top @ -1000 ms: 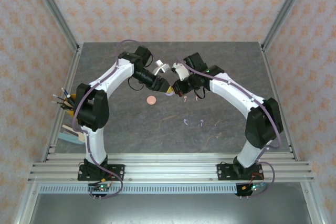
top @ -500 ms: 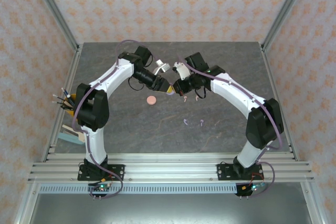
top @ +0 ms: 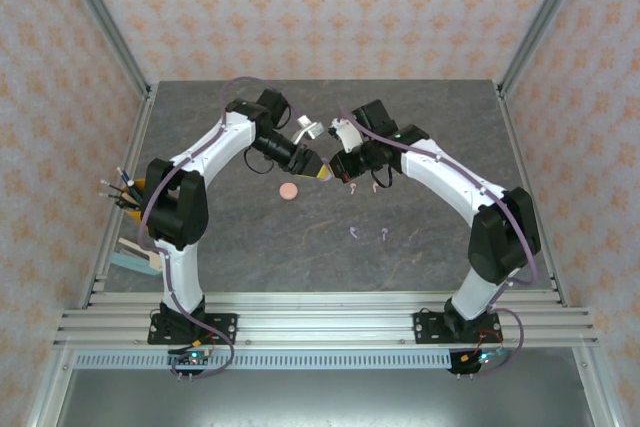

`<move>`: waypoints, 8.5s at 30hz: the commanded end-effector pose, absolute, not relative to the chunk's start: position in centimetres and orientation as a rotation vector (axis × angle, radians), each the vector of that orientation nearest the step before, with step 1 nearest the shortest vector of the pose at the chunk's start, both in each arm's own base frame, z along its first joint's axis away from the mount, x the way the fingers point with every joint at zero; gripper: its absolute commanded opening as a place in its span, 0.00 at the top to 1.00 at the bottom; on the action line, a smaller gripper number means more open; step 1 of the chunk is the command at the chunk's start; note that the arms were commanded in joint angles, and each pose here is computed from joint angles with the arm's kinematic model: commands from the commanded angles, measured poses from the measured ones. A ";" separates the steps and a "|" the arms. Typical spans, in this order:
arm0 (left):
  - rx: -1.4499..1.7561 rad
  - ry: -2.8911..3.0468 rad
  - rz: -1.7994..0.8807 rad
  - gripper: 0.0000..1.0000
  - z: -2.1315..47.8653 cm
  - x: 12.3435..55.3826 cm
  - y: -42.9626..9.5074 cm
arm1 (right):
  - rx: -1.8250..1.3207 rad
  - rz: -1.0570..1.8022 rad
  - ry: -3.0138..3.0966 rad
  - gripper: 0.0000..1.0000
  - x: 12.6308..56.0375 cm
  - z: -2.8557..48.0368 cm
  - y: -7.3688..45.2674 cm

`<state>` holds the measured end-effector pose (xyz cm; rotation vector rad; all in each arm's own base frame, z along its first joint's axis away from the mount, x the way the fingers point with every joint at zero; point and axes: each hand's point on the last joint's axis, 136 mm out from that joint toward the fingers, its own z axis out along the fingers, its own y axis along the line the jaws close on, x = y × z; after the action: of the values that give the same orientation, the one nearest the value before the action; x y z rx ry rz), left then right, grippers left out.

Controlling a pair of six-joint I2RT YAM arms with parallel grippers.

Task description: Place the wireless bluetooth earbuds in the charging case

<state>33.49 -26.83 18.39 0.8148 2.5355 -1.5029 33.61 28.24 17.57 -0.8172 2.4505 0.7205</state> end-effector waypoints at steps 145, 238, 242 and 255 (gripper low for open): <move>0.507 1.294 -0.665 1.00 29.2 29.3 -22.8 | 0.175 0.109 3.013 0.57 24.9 2.9 23.0; 0.529 1.310 -0.702 1.00 29.8 28.8 -23.1 | 0.293 0.091 3.031 0.79 25.1 1.7 23.2; 0.528 1.312 -0.704 1.00 29.7 28.8 -23.1 | 0.183 0.106 3.018 0.81 25.4 2.5 23.4; 0.528 1.315 -0.711 1.00 29.8 28.9 -23.3 | -0.172 0.052 3.047 0.81 24.8 3.4 22.9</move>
<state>29.37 -22.82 27.51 0.5225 1.3747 -0.6778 24.69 23.00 2.43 -0.0740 3.0428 0.0782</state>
